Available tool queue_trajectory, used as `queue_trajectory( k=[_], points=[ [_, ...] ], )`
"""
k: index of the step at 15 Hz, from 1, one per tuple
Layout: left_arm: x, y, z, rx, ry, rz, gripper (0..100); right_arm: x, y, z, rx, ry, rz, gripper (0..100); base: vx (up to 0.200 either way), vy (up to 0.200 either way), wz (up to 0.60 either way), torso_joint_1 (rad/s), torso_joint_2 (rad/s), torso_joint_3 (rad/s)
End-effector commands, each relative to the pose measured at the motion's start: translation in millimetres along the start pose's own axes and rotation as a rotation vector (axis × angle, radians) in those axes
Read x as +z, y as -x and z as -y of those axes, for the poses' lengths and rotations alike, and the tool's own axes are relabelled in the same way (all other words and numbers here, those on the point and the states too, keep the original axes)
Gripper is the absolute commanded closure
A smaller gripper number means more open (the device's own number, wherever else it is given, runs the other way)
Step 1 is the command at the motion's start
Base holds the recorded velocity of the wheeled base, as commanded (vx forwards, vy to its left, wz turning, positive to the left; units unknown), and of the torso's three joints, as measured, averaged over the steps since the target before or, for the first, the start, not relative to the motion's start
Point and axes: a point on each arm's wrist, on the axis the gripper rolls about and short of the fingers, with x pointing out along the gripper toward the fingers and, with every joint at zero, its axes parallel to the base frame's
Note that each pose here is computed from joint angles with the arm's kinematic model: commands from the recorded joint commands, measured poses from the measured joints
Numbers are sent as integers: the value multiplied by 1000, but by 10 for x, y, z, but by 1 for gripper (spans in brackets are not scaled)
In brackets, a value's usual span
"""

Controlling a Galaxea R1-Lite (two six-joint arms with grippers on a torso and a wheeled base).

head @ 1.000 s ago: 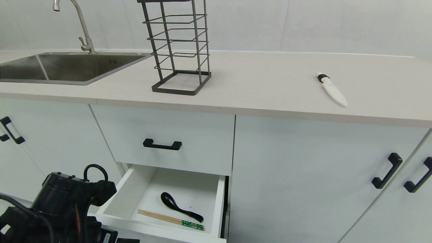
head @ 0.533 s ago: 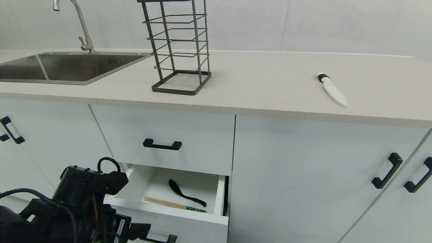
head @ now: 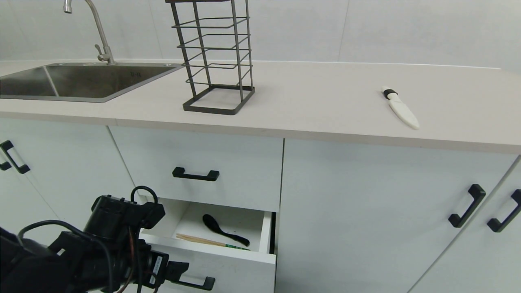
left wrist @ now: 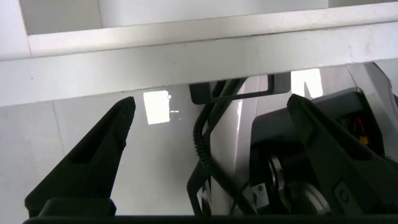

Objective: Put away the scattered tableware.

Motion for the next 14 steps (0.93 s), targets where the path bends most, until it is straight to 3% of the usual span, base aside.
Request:
queue_trajectory(
  k=[1, 8, 14],
  points=[
    [51, -107, 3, -2, -5, 19, 0, 0, -1, 0, 0, 0, -1, 0, 0, 0, 0, 0, 0, 0],
    [147, -406, 15, -14, -19, 97, 0, 0, -1, 0, 0, -2, -1, 0, 0, 0, 0, 0, 0, 0],
    [209, -395, 5, -3, -20, 214, 0, 2, -1, 0, 0, -14, 0, 0, 0, 0, 0, 0, 0, 0]
  ],
)
